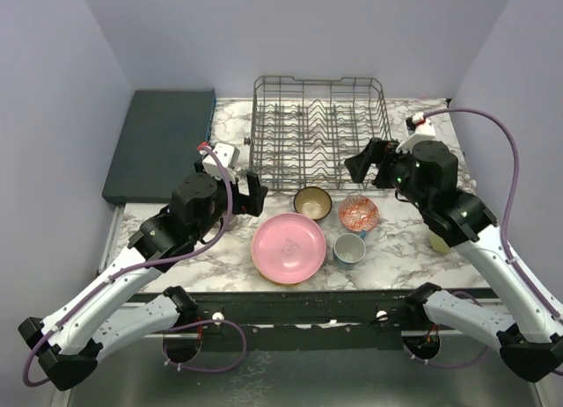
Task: Load the mixed dishes into the dish rack
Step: Pick up the cup at the center of the board, then turn the cup upside down in the dish rack.
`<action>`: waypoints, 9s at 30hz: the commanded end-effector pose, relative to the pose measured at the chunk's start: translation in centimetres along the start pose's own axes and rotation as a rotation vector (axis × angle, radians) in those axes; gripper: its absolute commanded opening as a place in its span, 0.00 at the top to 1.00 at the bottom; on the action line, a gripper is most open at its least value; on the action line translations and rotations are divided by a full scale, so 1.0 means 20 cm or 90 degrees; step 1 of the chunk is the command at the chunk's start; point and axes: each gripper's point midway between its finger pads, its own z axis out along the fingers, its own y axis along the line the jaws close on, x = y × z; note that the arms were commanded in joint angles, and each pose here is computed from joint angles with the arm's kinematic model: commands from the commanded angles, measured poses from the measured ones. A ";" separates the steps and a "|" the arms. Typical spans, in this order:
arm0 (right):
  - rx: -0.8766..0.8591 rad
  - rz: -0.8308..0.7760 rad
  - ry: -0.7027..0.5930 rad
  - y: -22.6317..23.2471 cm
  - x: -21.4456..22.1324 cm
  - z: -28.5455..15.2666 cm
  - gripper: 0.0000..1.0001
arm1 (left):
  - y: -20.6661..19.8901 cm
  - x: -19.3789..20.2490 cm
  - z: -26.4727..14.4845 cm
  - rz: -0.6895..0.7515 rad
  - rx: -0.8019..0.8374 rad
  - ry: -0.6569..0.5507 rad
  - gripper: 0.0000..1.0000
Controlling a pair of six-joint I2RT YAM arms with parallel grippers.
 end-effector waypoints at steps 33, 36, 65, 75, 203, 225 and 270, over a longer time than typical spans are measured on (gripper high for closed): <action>0.049 -0.031 0.301 -0.04 0.35 -0.07 0.15 | 0.11 0.13 0.01 0.019 -0.070 0.049 0.01; 0.054 -0.027 0.325 -0.04 0.40 -0.07 0.18 | 0.11 0.12 0.01 0.019 -0.072 0.048 0.01; 0.080 -0.131 0.431 0.10 0.86 0.13 0.49 | 0.15 0.10 -0.01 0.017 -0.095 0.034 0.01; 0.093 -0.157 0.450 0.06 0.97 0.23 0.56 | 0.16 0.10 -0.02 0.019 -0.097 0.030 0.01; 0.236 0.019 0.402 -0.23 0.93 -0.26 0.99 | -0.10 0.22 0.01 0.026 0.085 0.104 0.01; -0.128 0.064 0.315 0.35 0.64 -0.15 1.00 | -0.38 0.09 -0.21 -0.132 0.280 0.083 0.01; -0.577 0.099 0.157 0.78 0.10 -0.39 0.99 | -0.39 -0.29 -0.38 -0.441 0.621 0.067 0.01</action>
